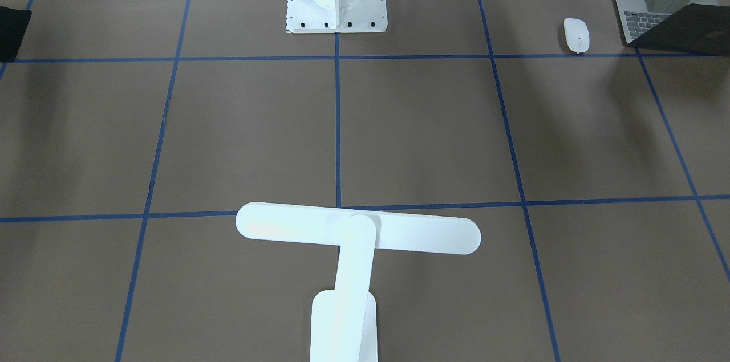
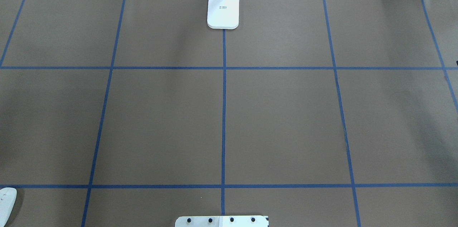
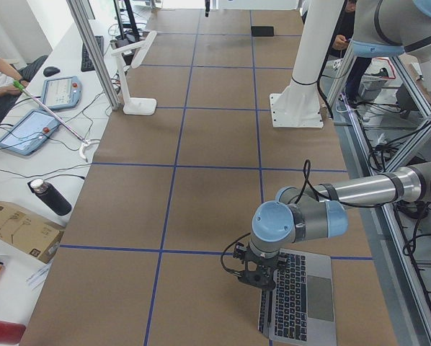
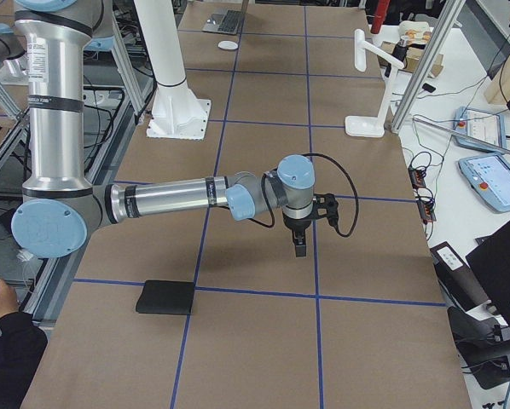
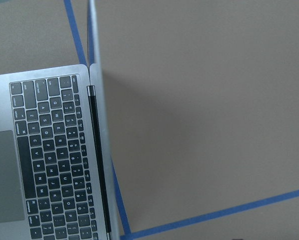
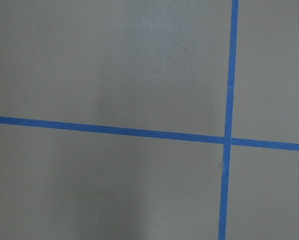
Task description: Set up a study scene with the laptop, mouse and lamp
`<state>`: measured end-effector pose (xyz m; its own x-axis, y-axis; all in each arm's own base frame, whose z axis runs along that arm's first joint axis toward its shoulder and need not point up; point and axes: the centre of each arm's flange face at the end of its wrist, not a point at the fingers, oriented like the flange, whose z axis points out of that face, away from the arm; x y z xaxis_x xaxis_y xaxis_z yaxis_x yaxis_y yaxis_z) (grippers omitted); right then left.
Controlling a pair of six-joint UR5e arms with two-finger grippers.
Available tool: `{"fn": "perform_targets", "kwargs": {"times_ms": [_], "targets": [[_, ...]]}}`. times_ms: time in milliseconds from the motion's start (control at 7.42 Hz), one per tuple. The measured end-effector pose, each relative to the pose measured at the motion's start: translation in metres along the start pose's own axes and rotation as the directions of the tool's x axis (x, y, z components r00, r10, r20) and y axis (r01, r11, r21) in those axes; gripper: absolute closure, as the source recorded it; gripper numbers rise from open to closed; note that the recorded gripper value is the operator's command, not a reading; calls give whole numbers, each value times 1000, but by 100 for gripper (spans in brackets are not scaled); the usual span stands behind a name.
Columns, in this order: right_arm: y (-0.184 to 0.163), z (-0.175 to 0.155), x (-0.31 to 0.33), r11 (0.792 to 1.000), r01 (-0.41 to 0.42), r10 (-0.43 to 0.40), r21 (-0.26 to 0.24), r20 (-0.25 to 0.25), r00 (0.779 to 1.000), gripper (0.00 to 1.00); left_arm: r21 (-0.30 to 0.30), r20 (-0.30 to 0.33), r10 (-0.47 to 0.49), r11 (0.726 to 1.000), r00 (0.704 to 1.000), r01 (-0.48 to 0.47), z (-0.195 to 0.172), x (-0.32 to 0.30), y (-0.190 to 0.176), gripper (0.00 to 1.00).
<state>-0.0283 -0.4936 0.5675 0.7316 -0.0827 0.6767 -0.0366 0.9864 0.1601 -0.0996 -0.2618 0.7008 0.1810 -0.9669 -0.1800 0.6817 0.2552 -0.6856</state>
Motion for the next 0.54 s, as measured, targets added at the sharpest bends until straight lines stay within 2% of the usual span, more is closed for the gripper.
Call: {"fn": "perform_targets", "kwargs": {"times_ms": [135,270,539], "targets": [[-1,-4,-4,1000,-15,15,8,3,1000,0,3,6,0,1000,1000,0,5,-8,-2,40],[0,-6,-6,1000,-28,28,12,4,1000,0,2,7,-2,1000,1000,2,8,-10,-4,99],[0,-7,-6,999,-37,37,14,4,999,0,-3,5,-3,1000,1000,3,8,-8,-5,100]]}}
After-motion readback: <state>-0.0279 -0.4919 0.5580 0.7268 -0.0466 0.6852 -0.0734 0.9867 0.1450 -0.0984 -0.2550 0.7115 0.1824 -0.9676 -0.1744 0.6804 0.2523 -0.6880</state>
